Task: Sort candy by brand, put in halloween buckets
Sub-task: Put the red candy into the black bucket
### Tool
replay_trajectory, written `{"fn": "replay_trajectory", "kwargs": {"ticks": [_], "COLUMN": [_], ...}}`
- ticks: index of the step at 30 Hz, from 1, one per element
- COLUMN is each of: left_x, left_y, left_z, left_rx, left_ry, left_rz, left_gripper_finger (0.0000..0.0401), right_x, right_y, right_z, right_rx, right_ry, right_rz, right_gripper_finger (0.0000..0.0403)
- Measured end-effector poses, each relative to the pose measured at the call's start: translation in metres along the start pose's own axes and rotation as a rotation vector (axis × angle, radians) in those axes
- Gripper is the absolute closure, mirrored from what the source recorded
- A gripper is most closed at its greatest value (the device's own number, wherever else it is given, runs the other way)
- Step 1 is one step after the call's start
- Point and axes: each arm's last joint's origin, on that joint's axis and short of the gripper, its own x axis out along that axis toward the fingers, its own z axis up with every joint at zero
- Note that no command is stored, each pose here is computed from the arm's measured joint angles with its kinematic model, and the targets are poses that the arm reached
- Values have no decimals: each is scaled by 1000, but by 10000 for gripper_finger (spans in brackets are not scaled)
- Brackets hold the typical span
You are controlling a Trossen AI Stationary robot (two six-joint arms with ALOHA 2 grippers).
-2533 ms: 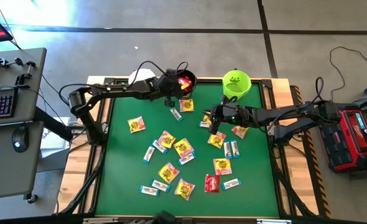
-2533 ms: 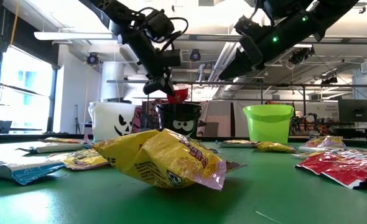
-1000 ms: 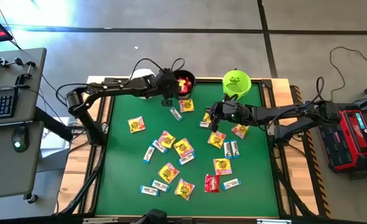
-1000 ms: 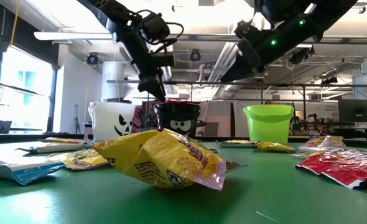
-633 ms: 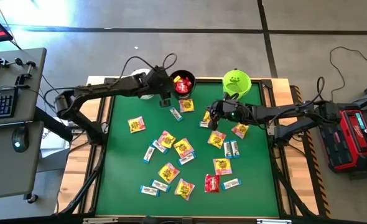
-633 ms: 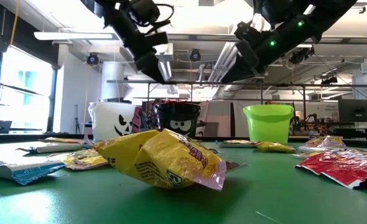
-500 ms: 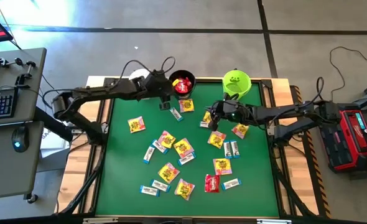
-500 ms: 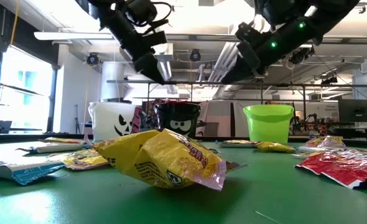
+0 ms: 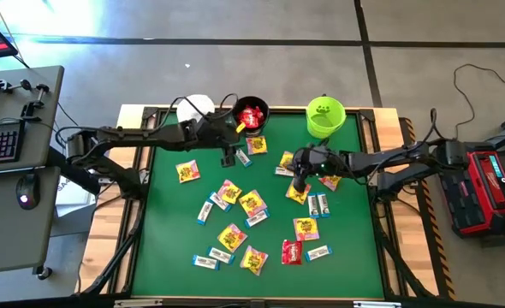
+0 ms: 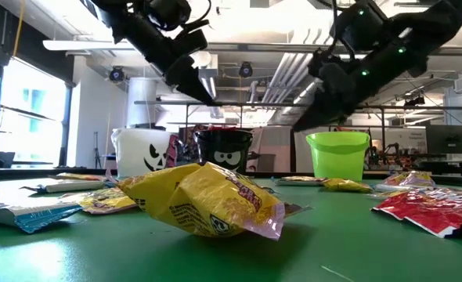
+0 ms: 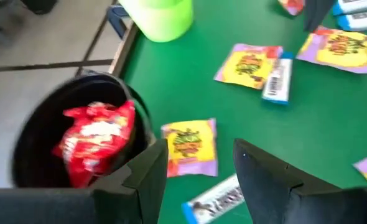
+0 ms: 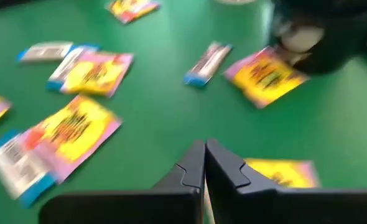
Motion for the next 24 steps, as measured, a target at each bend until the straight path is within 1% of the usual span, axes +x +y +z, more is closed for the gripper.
{"fn": "replay_trajectory", "kwargs": {"ticks": [4,6,8,11,13,18,21,24], "left_x": [2,4,5,6,7,6,5,5], "left_y": [-15,-24,-32,-41,-46,-54,-58,-61], "left_z": [-4,-9,-13,-18,-20,-22,-21,-20], "left_rx": [-24,-36,-43,-59,-68,-82,-80,-76], "left_ry": [-21,-30,-41,-65,-78,-111,-117,-119], "left_rz": [-29,-45,-57,-69,-77,-92,-102,-111], "left_gripper_finger": [226,226,226,226,227,227,227,227], "right_x": [-3,-5,-8,-12,-15,-25,-31,-38], "right_y": [20,30,39,50,57,78,92,106], "right_z": [-8,-14,-20,-28,-34,-46,-50,-53], "right_rx": [-27,-38,-36,-5,10,12,13,33], "right_ry": [57,101,146,203,242,307,308,297], "right_rz": [115,145,168,191,204,259,311,368], "right_gripper_finger": [402,399,388,355,325,259,233,221]}}
